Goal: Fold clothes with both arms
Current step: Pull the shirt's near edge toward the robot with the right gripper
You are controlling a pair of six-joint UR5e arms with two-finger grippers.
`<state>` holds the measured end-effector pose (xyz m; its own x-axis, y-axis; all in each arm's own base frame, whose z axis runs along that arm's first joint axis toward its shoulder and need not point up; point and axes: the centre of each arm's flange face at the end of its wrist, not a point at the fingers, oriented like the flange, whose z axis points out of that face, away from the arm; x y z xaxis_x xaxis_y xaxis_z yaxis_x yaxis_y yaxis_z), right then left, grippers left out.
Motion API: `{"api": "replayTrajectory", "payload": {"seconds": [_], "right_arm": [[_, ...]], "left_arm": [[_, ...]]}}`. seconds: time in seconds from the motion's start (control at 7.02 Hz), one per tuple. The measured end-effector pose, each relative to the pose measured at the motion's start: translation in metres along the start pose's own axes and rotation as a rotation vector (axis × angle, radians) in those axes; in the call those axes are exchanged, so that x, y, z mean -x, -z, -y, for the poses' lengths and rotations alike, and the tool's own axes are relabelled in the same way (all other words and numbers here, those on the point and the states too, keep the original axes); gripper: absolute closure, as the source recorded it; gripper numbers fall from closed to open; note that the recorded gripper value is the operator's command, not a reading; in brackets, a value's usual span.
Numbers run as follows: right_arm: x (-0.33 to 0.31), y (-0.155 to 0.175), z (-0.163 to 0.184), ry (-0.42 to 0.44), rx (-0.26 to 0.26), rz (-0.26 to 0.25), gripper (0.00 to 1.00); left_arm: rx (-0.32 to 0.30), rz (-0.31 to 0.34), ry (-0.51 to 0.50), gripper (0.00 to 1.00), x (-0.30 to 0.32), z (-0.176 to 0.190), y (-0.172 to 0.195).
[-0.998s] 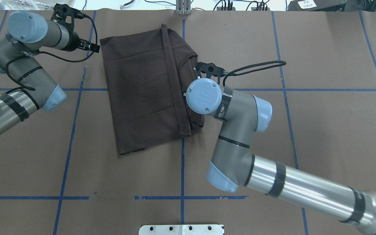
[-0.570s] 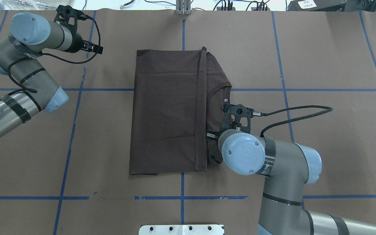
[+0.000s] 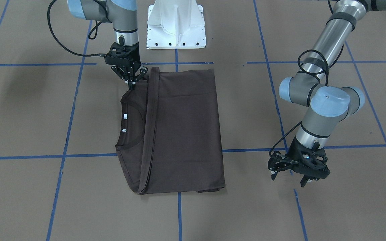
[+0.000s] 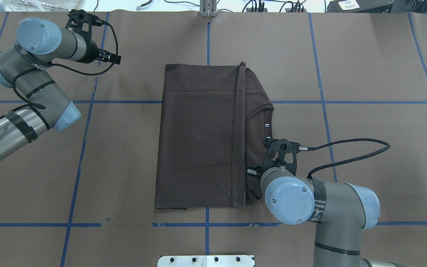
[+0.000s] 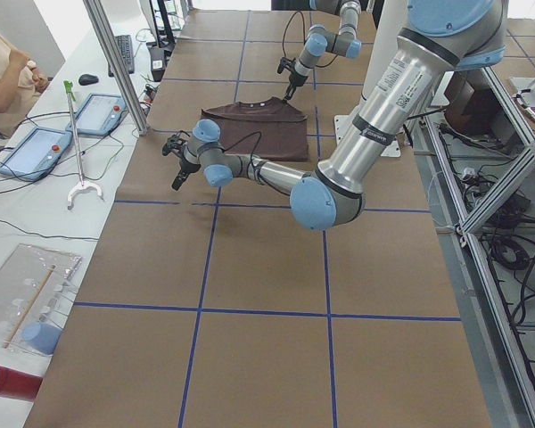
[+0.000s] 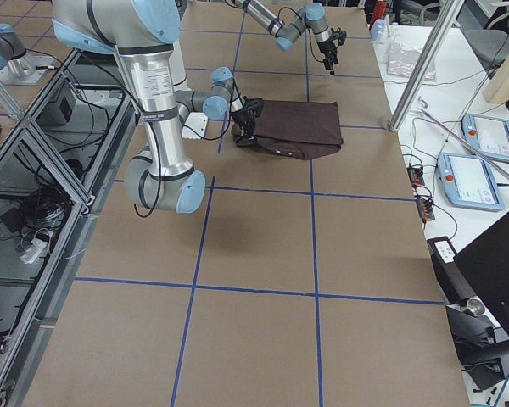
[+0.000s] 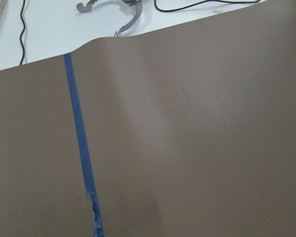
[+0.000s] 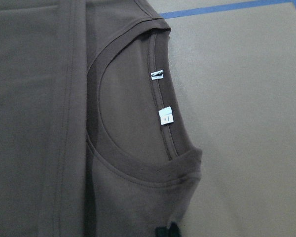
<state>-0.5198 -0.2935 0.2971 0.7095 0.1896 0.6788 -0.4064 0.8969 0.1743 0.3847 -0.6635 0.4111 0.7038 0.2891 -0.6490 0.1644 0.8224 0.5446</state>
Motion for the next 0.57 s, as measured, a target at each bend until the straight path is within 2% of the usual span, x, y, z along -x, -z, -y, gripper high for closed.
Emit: {"api": "replayTrajectory", "payload": {"seconds": [0.29, 0.57], "right_arm": [[-0.002, 0.002, -0.002, 0.018, 0.003, 0.002, 0.00], [0.004, 0.017, -0.010, 0.083, 0.019, 0.034, 0.00]], "left_arm": [[0.001, -0.002, 0.000, 0.00, -0.001, -0.001, 0.000], [0.003, -0.002, -0.001, 0.00, -0.002, -0.002, -0.001]]}}
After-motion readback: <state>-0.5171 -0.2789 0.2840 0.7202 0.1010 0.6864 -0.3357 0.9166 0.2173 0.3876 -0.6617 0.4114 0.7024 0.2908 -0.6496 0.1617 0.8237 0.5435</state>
